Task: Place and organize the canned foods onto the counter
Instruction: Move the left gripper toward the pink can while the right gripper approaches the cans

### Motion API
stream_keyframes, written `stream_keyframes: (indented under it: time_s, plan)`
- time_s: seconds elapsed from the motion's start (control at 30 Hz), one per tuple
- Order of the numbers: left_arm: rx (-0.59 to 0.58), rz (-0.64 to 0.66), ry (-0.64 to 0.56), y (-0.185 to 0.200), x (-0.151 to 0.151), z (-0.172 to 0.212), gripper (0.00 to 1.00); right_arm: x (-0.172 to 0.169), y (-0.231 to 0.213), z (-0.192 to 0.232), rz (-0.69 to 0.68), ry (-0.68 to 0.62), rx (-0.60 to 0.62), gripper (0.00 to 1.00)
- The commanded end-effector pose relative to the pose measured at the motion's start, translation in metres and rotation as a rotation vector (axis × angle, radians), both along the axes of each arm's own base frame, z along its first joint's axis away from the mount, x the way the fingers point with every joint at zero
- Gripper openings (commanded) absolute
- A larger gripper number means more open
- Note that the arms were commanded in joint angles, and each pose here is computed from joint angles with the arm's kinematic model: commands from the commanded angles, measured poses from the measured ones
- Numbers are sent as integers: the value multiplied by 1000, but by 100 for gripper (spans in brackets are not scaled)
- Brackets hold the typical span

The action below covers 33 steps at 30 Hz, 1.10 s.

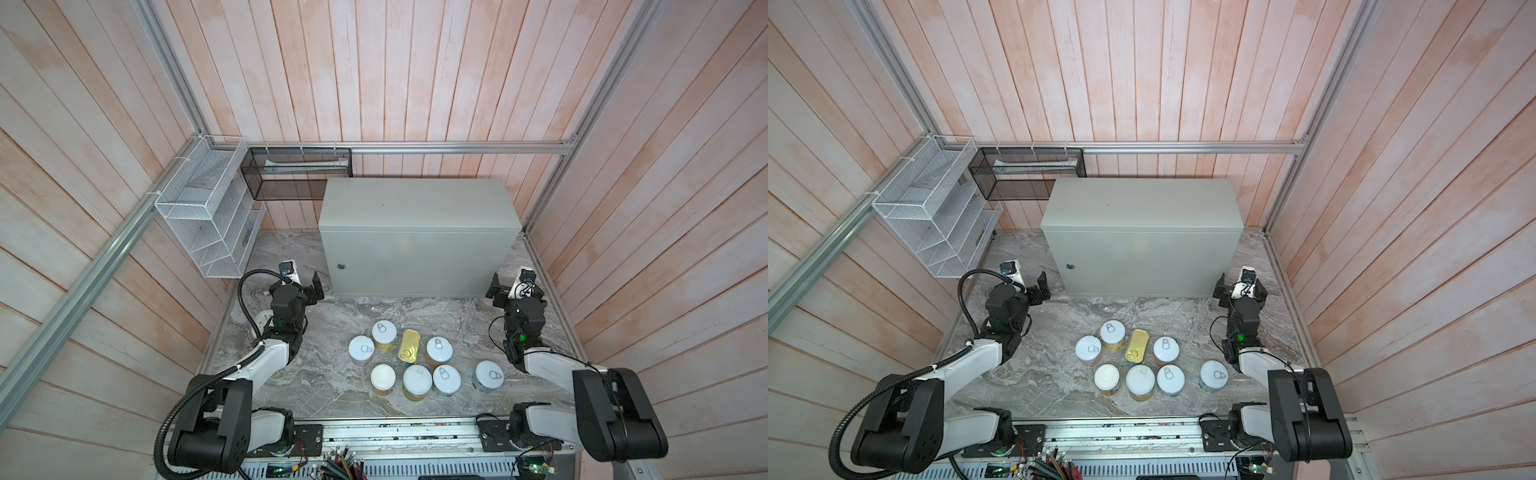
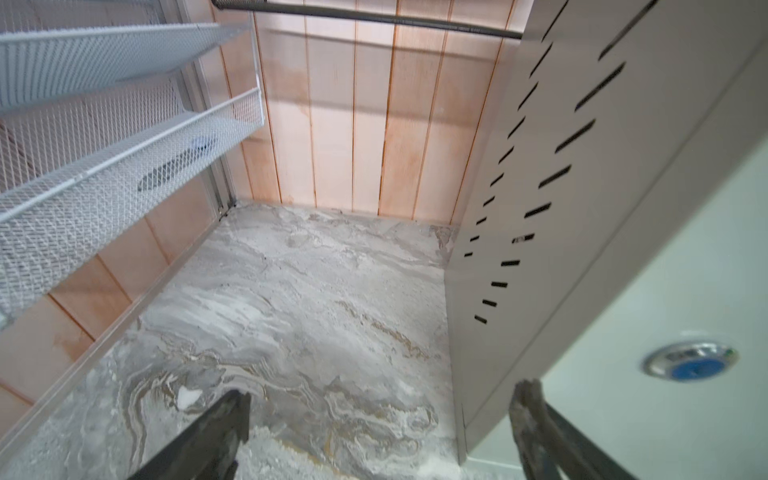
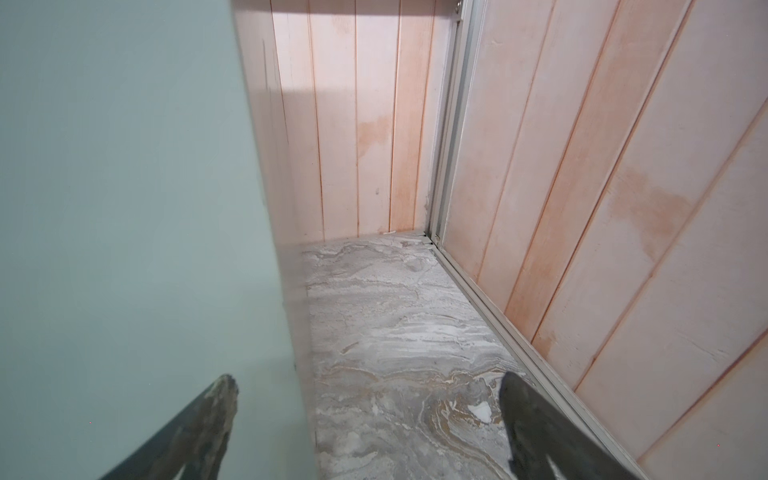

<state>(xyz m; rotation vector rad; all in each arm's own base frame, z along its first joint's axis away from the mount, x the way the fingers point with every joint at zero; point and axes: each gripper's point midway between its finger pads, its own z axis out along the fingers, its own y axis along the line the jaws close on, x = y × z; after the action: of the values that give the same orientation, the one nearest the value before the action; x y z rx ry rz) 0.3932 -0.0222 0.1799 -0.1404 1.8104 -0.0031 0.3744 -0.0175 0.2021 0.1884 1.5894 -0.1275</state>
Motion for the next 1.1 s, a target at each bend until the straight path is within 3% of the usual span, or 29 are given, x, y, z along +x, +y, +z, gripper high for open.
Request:
stream_keyframes:
  time_s: [0.0,0.13,0.33,0.53,0.83,1.07]
  plan:
    - [2,11,68,-13,-11,4,100,3,-5,23,-40,-3,128,98]
    - [33,43,110,-27,-26,20,100,10,6,27,6,129,199,98]
    - [-47,-33,205,-56,-46,17,100,2,62,35,276,192,254,98]
    - [-93,-156,312,-78,-65,0,100,-16,124,29,411,314,170,98]
    - [-152,-147,301,-74,-78,1,100,-50,208,-9,574,560,4,98]
    - [-153,-143,311,-74,-78,0,100,-75,273,-20,759,640,23,98]
